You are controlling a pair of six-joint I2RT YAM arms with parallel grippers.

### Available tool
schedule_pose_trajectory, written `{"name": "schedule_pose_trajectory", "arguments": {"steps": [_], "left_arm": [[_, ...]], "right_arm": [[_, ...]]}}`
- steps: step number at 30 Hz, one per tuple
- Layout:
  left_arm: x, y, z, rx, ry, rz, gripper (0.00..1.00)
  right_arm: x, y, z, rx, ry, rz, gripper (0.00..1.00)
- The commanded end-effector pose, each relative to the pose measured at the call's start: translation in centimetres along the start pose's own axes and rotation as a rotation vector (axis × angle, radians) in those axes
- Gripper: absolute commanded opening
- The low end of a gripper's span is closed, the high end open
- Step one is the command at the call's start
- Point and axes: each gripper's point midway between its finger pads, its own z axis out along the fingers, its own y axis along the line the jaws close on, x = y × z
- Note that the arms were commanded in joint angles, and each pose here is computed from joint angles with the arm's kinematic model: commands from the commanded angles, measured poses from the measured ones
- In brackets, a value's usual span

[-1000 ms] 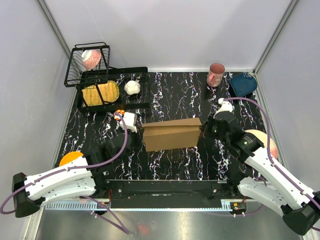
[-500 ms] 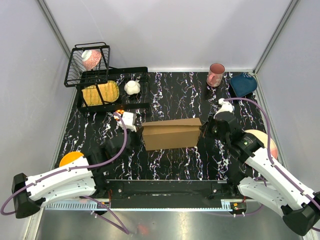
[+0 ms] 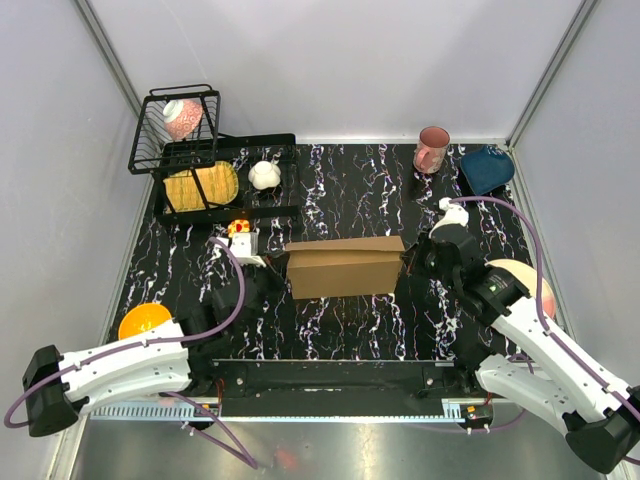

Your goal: Fold the paper box

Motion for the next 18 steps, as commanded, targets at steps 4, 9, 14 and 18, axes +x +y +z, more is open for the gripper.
{"name": "schedule_pose_trajectory", "arguments": {"steps": [4, 9, 14, 18], "left_arm": [[9.0, 1.2, -2.3, 0.067, 0.256, 0.05, 0.0], [9.5, 1.9, -2.3, 0.047, 0.26, 0.08, 0.0], [11.9, 3.1, -2.5, 0.013, 0.314, 0.109, 0.0], [14.0, 4.5, -2.6, -0.023, 0.342, 0.123, 0.0]], "right_arm": [[5.1, -2.2, 0.0, 0.069, 0.191, -0.009, 0.0], [5.0, -2.3, 0.0, 0.077, 0.192, -0.013, 0.0], [5.2, -2.4, -0.1, 0.08, 0.193, -0.009, 0.0], [5.1, -2.5, -0.2, 0.081, 0.192, -0.012, 0.0]]}}
